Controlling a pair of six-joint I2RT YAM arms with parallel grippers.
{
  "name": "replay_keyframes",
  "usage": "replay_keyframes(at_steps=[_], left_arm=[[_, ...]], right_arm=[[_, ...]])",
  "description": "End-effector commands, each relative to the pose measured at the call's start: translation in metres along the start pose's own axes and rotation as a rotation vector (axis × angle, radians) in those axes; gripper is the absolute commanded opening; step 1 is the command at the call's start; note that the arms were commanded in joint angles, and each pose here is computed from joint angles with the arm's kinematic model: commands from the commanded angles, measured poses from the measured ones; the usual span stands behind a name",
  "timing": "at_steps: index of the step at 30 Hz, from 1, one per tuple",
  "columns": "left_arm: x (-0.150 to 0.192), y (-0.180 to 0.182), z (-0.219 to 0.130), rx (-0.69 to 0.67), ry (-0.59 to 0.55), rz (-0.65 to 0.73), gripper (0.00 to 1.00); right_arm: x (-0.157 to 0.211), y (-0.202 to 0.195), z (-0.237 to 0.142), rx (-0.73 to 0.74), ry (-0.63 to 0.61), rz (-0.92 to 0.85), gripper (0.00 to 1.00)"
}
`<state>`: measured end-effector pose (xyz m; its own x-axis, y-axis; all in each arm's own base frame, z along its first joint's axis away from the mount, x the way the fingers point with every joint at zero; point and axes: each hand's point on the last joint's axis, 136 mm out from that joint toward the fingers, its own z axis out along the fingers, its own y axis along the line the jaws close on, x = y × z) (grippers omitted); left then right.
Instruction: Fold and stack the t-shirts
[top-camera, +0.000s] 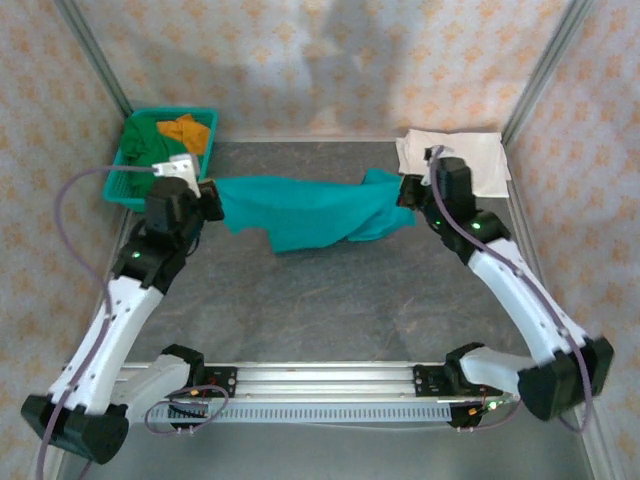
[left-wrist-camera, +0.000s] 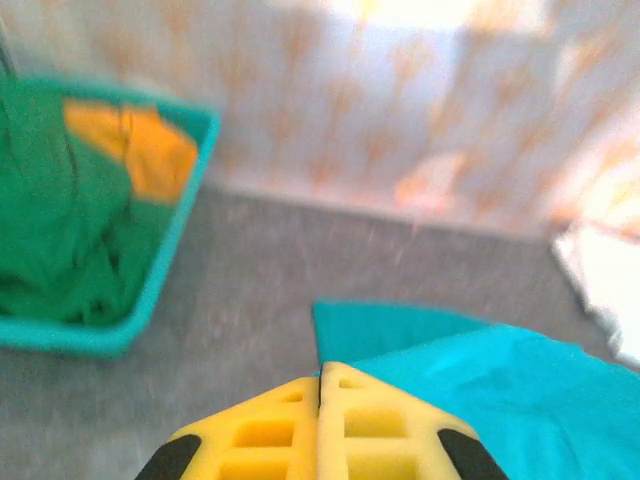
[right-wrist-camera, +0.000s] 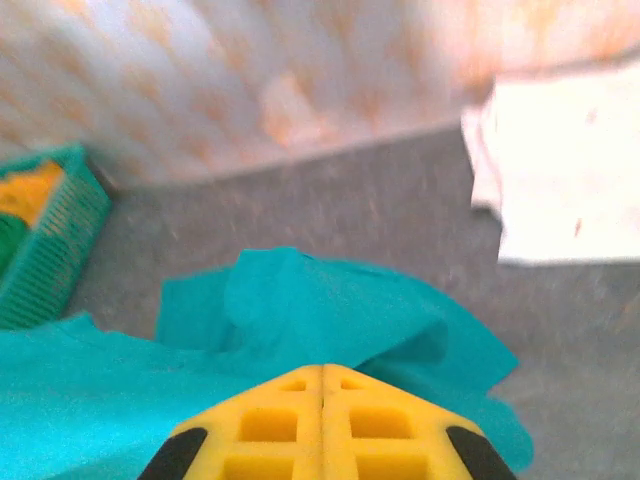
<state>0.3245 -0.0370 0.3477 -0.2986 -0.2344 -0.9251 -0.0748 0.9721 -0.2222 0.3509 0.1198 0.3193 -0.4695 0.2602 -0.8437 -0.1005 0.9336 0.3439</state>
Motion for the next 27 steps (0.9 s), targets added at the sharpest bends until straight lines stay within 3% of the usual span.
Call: replay_keyframes(at_steps=[1,10,17,23,27], left_arm=[[-0.033,0.007,-0.034,-0.031,-0.069,0.054,0.00],[-0.088,-0.002,-0.118,0.077,-0.241,0.057,0.00],[-0.118,-0.007,-0.154,0.107,-0.327,0.089,0.00],[-0.139,-0.013,-0.150,0.096,-0.352,0.125,0.00],[-0.125,-0.033,-0.092,0.132,-0.229,0.179,0.00]], right_arm=[[-0.037,-0.003,-0.046,0.029,-0.134,-0.054,0.00],[-0.066,0.024,-0.135,-0.151,-0.287,-0.066,0.00],[-0.087,0.032,-0.173,-0.175,-0.369,-0.145,0.00],[-0.092,0.022,-0.152,-0.096,-0.362,-0.136,0.00],[-0.073,0.007,-0.100,-0.009,-0.285,-0.095,0.03]])
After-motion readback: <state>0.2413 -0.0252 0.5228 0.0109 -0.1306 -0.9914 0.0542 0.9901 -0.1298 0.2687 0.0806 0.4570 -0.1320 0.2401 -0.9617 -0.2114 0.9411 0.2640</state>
